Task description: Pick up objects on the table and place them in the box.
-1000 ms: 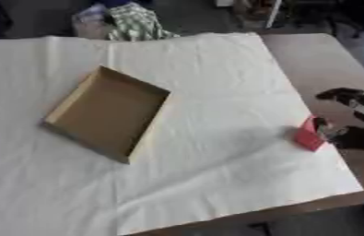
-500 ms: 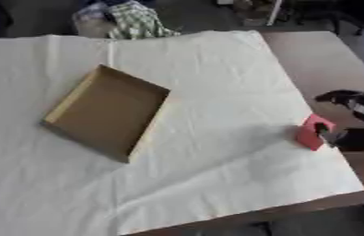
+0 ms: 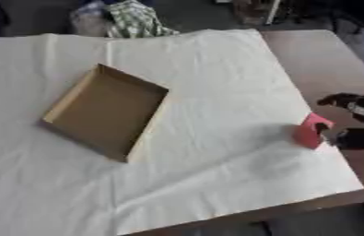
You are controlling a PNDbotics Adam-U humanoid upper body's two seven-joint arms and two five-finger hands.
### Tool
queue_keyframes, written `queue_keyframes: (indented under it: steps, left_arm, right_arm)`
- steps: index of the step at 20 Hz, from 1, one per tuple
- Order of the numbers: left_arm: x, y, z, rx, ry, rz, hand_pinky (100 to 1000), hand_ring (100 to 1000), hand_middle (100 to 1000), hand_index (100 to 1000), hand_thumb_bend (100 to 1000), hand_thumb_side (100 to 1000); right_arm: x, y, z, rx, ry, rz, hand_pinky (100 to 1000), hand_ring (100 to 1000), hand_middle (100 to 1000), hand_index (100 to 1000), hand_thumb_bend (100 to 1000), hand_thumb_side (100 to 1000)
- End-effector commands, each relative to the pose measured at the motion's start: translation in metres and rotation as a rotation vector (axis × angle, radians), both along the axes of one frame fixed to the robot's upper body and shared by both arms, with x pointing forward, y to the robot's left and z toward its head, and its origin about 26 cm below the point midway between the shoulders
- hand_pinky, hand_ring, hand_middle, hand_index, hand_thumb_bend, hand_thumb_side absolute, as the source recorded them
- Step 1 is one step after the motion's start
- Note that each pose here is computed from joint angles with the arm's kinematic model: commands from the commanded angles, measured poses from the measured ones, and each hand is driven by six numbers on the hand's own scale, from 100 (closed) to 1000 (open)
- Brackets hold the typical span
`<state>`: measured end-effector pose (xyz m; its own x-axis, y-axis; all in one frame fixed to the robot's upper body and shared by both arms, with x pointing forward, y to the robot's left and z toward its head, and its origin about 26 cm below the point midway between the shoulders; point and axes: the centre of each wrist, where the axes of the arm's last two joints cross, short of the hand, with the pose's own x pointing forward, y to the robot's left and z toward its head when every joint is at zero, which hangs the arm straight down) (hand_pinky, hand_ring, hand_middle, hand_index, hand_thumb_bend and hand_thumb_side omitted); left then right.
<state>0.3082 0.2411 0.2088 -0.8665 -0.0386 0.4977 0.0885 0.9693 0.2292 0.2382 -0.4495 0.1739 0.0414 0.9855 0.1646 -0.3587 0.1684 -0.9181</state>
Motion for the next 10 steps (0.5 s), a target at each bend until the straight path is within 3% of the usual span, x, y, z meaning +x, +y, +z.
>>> queue_keyframes:
  steps: [1, 7, 10]
  left_arm:
    - [-0.0023, -0.0022, 0.0045, 0.002, -0.018, -0.016, 539, 700, 648, 768, 100, 686]
    - [-0.0022, -0.0030, 0.0046, 0.002, -0.015, -0.021, 540, 700, 648, 769, 100, 686]
    - [-0.0023, -0.0031, 0.0041, 0.002, -0.012, -0.022, 540, 701, 649, 769, 100, 687]
  right_arm:
    - [0.0029, -0.0048, 0.0097, -0.049, -0.001, -0.002, 939, 1000, 983, 1000, 104, 691]
    - [0.0039, -0.0040, 0.0078, -0.044, 0.010, 0.010, 940, 1000, 982, 1000, 100, 730]
    - [0.0054, -0.0049, 0.0079, -0.047, 0.007, 0.002, 941, 1000, 984, 1000, 121, 827]
